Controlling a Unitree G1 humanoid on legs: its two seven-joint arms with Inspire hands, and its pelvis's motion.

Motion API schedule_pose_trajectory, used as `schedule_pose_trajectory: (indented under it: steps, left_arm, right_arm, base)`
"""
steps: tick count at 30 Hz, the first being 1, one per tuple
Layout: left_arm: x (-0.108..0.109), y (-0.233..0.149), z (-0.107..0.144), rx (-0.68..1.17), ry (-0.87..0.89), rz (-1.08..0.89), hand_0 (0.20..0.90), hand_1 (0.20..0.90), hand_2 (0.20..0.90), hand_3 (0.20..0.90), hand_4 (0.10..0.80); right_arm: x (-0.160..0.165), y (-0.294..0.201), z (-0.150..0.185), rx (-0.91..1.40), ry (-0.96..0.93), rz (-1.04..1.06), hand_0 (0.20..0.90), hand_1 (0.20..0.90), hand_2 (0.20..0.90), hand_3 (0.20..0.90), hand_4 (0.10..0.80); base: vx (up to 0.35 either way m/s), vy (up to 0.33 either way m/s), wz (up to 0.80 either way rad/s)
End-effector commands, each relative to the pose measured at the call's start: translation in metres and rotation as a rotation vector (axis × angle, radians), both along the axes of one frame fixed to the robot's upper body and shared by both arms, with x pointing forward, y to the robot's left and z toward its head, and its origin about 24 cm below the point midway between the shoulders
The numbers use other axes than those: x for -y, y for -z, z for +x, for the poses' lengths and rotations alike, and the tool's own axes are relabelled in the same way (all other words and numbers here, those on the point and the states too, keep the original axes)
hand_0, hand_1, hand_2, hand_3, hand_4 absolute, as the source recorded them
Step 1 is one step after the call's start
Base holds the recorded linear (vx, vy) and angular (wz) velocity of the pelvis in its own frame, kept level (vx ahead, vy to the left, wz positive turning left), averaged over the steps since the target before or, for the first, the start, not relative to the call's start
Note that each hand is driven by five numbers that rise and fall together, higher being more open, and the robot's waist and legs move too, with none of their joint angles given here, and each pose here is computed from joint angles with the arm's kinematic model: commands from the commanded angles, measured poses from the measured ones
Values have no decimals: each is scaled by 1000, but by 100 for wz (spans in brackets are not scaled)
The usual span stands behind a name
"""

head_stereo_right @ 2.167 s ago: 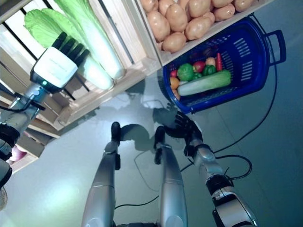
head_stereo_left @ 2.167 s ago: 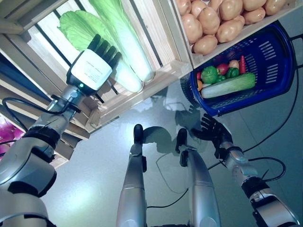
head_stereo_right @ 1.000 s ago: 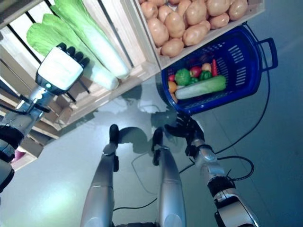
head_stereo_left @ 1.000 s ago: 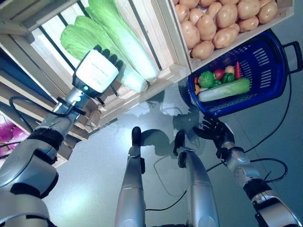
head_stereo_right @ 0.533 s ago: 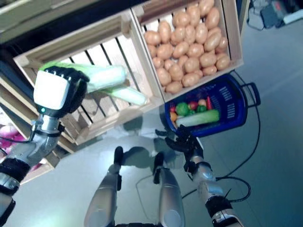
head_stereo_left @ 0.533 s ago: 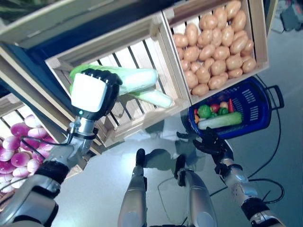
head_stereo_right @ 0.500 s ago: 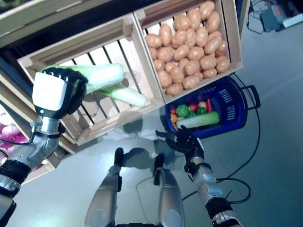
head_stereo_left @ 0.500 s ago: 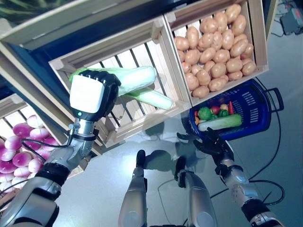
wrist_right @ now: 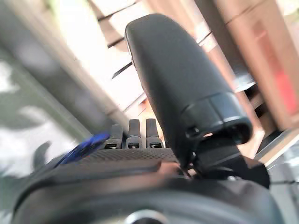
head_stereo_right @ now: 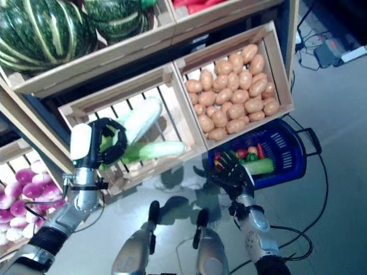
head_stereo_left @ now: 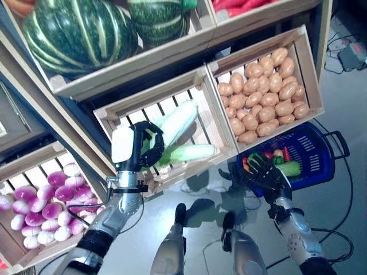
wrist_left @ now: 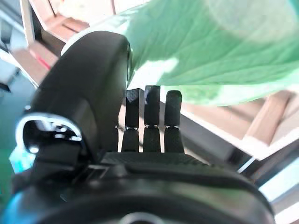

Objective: Put vegetables into the basket

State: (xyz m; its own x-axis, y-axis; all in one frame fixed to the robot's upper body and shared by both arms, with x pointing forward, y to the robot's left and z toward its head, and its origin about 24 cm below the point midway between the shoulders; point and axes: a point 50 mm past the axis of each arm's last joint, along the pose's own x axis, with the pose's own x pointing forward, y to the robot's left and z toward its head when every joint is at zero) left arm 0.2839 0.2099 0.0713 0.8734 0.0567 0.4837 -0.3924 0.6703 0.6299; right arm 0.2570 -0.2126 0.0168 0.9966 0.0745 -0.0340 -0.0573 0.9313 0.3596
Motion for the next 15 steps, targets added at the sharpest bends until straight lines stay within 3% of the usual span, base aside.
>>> schedule_pose_trajectory:
  steps: [1, 8, 15]
  left_arm:
    - [-1, -27, 4, 95, 81, -118, 300, 300, 300, 300, 400]
    - [8, -8, 9, -57, 152, -181, 300, 300, 300, 300, 400]
    - [22, 1, 16, -145, 191, -172, 300, 300, 300, 300, 400]
  right_arm:
    - [-13, -43, 2, 258, -166, 84, 900, 900, 900, 900, 800]
    - [-41, -81, 3, 410, -436, 117, 900, 900, 900, 900, 800]
    - [-73, -99, 8, 411, -613, 193, 900, 900, 900, 900, 800]
  base:
    - [41, 4, -2]
    - [57, 11, -1]
    - [83, -6, -2]
